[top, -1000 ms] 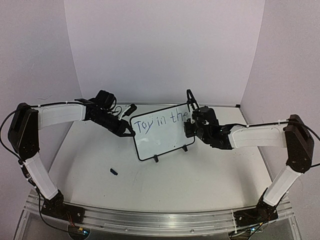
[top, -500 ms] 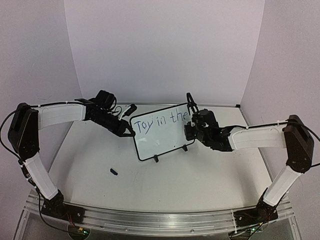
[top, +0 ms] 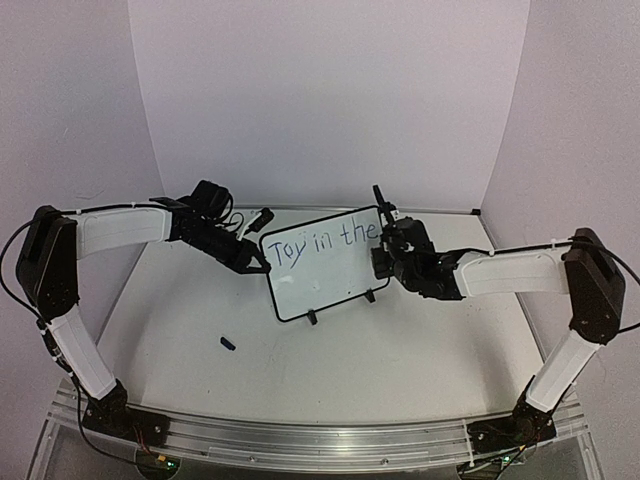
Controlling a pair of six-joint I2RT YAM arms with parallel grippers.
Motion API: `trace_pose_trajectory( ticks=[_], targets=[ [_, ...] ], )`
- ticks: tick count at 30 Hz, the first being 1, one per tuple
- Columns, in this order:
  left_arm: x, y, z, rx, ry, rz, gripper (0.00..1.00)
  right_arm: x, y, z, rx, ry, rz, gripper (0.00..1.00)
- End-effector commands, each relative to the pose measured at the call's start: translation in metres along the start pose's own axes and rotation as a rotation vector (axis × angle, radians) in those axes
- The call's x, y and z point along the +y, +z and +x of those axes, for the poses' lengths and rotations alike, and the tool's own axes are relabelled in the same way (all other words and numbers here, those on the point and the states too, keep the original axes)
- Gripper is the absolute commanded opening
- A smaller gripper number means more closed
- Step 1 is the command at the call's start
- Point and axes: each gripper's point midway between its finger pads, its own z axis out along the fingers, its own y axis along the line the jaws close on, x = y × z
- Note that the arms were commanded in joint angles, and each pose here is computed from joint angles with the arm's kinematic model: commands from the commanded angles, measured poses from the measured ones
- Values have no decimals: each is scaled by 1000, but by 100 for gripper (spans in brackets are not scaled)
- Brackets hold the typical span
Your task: Write a sentence on the whiteboard
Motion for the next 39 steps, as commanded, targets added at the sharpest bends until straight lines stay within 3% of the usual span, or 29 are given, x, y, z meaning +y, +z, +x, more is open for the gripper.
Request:
trace_pose_trajectory(
  ticks=[1,8,25,31,39],
  targets=[
    [12,3,-1,19,6,-65,0,-10,1,-17,-29,16,47,0],
    [13,3,-2,17,4,-68,0,-11,-16,-23,-48,42,-17,0],
    [9,4,-2,19,3,-58,0,-16,-106,-42,-73,138,-284,0],
    [7,4,-2,18,1,-62,0,8,-125,-40,-54,84,-335,0],
    [2,8,1,39,1,-62,0,83,-153,-38,-67,5,-478,0]
  ],
)
